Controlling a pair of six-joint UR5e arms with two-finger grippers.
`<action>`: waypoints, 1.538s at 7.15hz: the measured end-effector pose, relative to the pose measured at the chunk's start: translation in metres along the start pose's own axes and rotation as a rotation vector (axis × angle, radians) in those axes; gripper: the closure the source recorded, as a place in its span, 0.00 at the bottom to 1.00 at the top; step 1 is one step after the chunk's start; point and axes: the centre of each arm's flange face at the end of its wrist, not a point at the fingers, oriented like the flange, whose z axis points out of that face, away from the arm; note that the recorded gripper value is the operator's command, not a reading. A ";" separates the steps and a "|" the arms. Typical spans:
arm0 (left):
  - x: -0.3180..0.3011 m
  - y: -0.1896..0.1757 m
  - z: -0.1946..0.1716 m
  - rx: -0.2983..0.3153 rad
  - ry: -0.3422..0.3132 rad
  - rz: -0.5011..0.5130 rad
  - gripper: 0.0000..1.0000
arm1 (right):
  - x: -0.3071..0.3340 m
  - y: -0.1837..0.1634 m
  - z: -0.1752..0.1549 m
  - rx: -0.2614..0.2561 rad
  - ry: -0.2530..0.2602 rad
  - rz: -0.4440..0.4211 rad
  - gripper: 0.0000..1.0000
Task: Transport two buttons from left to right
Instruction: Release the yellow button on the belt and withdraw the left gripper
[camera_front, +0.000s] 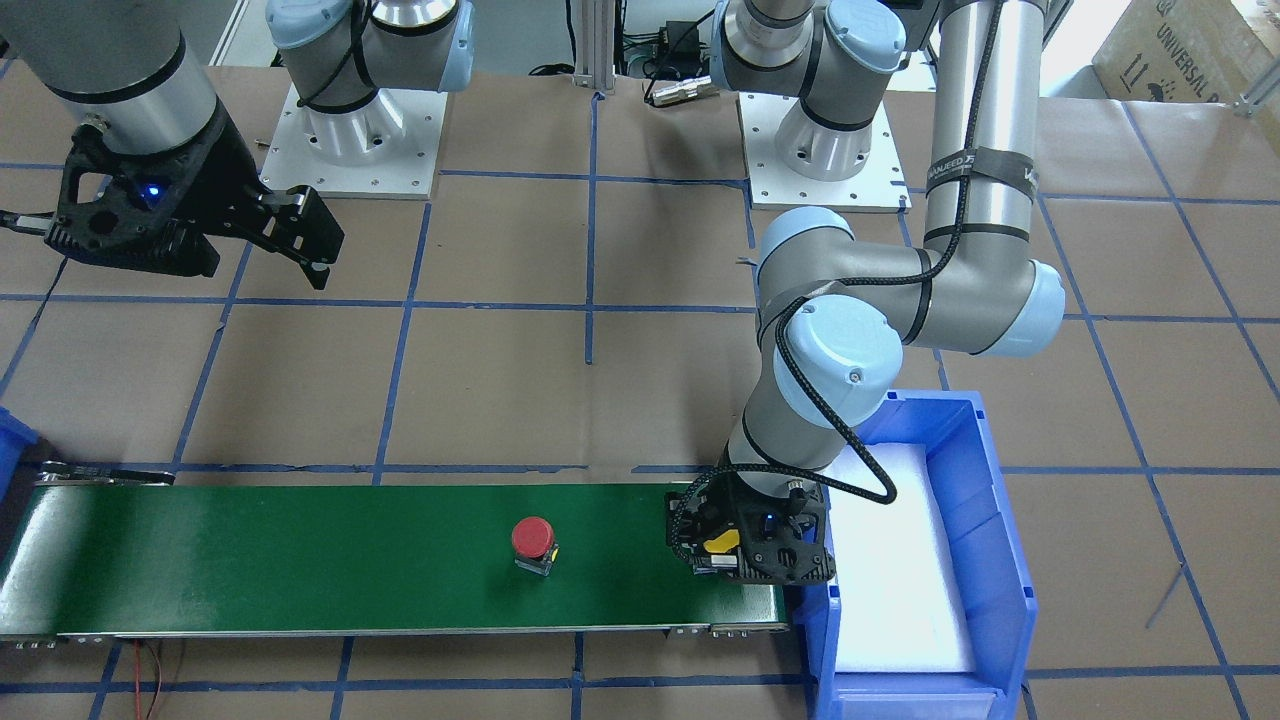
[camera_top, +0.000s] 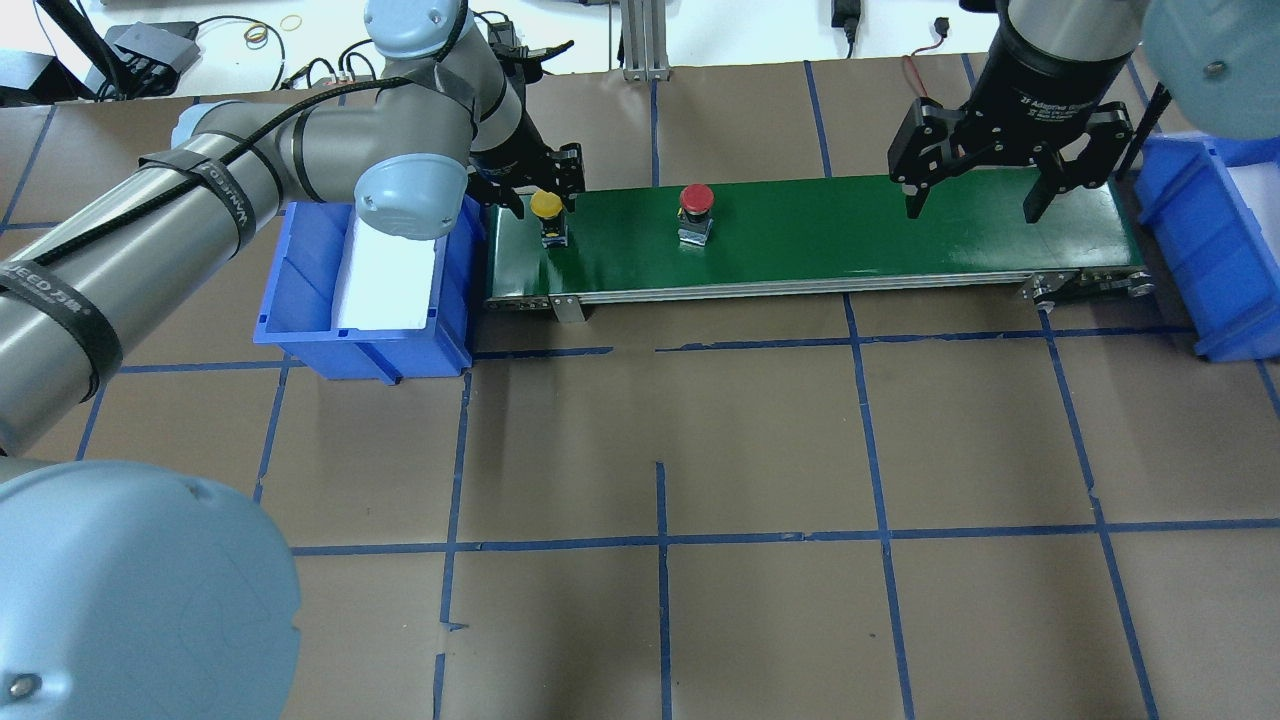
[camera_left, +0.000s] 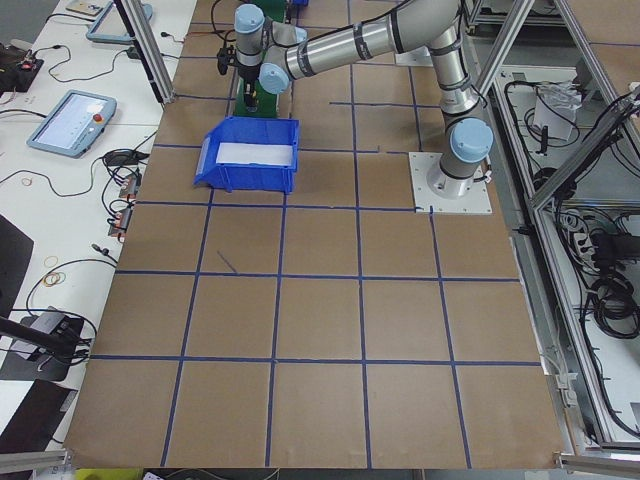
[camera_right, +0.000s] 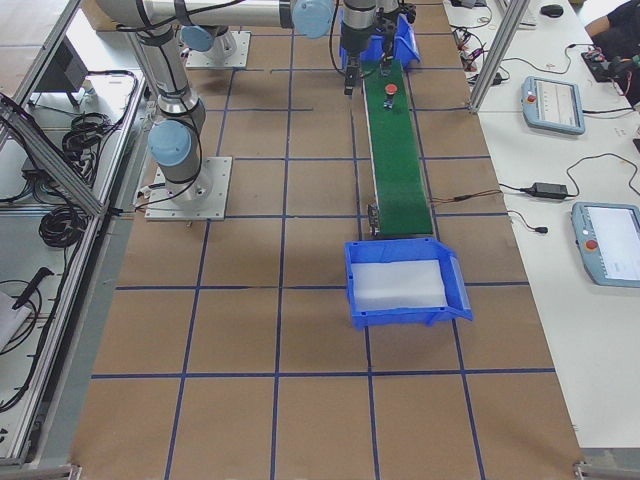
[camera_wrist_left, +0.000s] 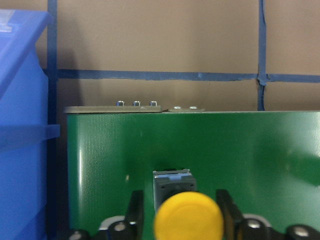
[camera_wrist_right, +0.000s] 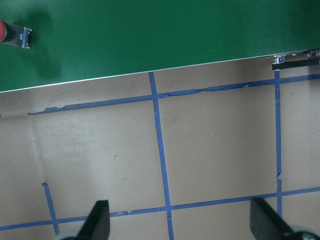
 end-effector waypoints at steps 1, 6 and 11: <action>0.001 0.000 -0.011 0.010 0.000 0.002 0.00 | -0.001 0.000 0.000 0.000 0.000 -0.001 0.00; -0.074 0.053 -0.163 -0.134 -0.090 -0.041 0.00 | -0.001 0.001 0.001 -0.002 0.000 0.000 0.00; -0.070 0.139 -0.263 -0.229 -0.100 -0.030 0.00 | -0.003 -0.001 0.002 0.003 0.003 -0.004 0.00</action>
